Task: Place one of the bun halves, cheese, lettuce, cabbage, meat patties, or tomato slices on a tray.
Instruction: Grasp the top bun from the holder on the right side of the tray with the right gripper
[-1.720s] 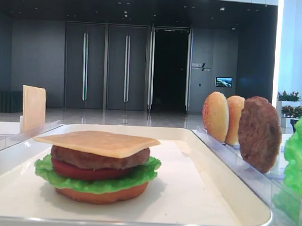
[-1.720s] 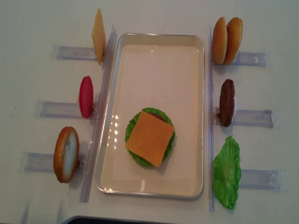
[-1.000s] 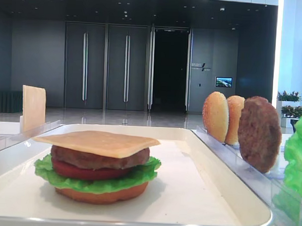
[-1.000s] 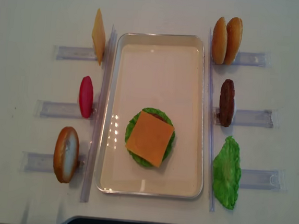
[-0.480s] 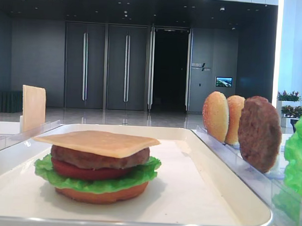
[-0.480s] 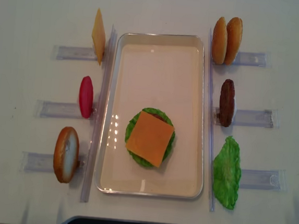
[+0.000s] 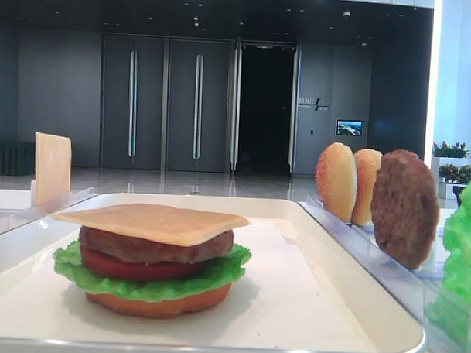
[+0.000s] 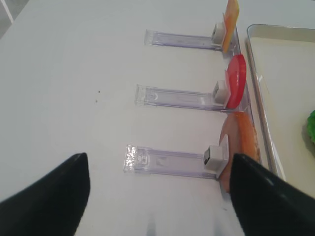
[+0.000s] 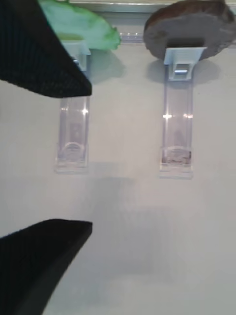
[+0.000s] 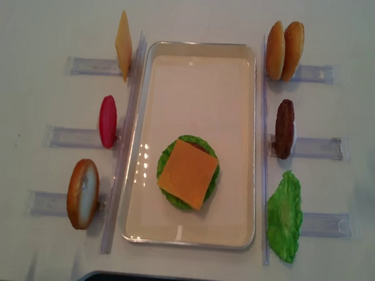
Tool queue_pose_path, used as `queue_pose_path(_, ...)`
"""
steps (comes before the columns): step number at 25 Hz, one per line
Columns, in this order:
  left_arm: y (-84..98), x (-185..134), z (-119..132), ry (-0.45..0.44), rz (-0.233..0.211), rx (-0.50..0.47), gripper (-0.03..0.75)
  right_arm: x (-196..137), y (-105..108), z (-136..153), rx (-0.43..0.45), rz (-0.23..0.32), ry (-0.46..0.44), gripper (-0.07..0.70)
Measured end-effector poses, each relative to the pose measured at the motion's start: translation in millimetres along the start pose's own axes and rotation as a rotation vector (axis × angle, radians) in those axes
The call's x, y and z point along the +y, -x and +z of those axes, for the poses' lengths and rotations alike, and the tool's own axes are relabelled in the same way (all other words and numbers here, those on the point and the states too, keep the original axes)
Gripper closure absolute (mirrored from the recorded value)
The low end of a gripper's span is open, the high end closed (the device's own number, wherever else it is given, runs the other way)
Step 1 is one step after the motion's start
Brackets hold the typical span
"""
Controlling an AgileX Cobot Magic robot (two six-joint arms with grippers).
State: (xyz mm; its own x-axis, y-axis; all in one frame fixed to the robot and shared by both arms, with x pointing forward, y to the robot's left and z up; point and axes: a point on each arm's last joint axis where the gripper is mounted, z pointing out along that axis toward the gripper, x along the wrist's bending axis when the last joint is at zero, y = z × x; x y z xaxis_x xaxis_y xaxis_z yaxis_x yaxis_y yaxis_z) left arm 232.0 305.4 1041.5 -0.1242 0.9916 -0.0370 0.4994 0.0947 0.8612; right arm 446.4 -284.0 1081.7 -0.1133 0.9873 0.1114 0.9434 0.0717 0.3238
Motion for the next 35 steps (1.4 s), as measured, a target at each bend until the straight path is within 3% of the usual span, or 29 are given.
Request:
queue_pose_path(9, 0.0, 0, 0, 0.000, 0.000, 0.000, 0.024, 66, 5, 10, 0.003, -0.004, -0.014, 0.111)
queue_pose_path(21, 0.0, 0, 0, 0.000, 0.000, 0.000, 0.024, 140, 15, 47, 0.007, 0.032, -0.044, 0.111)
queue_pose_path(25, 0.0, 0, 0, 0.000, 0.000, 0.000, 0.024, 158, 17, 56, 0.011, 0.042, -0.043, 0.111)
queue_pose_path(31, 0.0, 0, 0, 0.000, 0.000, 0.000, 0.024, 168, 18, 68, 0.014, 0.112, -0.058, 0.111)
queue_pose_path(35, 0.0, 0, 0, 0.000, 0.000, 0.000, 0.024, 170, 4, 68, 0.016, 0.128, -0.060, 0.111)
